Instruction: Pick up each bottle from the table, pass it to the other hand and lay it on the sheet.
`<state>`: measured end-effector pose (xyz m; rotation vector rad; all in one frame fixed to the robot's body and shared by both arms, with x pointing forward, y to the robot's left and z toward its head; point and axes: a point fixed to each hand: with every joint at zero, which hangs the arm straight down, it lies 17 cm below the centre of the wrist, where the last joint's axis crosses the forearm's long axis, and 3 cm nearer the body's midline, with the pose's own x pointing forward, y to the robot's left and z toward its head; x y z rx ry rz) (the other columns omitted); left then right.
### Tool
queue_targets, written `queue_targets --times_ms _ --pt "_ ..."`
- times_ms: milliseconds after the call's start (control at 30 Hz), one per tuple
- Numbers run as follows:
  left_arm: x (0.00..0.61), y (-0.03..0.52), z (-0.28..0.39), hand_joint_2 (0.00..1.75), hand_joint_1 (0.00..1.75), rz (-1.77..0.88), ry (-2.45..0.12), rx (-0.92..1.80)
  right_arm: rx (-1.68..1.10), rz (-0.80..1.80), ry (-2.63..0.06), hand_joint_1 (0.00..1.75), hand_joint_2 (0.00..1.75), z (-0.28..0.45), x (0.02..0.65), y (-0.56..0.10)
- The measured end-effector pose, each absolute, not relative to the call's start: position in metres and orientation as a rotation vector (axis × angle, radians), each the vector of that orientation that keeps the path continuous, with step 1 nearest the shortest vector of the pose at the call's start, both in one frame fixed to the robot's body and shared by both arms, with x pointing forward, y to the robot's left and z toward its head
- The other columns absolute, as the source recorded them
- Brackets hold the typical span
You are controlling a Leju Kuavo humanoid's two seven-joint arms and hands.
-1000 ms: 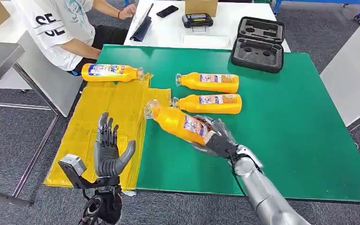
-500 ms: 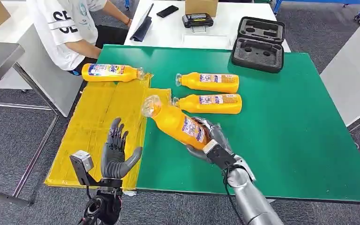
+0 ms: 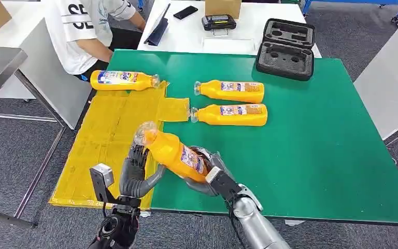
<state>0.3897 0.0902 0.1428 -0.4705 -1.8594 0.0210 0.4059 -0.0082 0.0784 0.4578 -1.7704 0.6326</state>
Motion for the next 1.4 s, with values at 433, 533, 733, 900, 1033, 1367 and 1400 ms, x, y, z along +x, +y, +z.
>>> queue_targets --times_ms 433,533,733,900,1033,1367,1400 --pt "0.377 0.070 0.139 1.75 0.00 -0.030 -1.812 -0.594 0.484 0.659 -1.739 1.75 1.75 0.073 0.408 0.001" --pt "0.371 0.059 0.135 1.75 0.00 -0.111 -1.803 -0.601 0.495 0.652 -1.741 1.75 1.75 0.075 0.410 0.001" --pt "0.368 0.047 0.122 1.75 0.00 -0.268 -1.814 -0.480 0.506 0.669 -1.726 1.75 1.75 0.071 0.407 0.004" --pt "0.368 0.041 0.115 1.75 0.00 -0.294 -1.792 -0.490 0.514 0.675 -1.717 1.75 1.75 0.068 0.404 0.008" --pt "0.366 0.033 0.113 1.75 0.00 -0.323 -1.773 -0.534 0.517 0.701 -1.707 1.75 1.75 0.065 0.401 0.012" --pt "0.365 0.026 0.113 1.75 0.00 -0.211 -1.683 -0.726 0.559 0.847 -1.664 1.75 1.75 0.056 0.383 0.042" --pt "0.365 0.027 0.113 1.75 0.00 -0.207 -1.680 -0.728 0.559 0.852 -1.662 1.75 1.75 0.056 0.383 0.042"
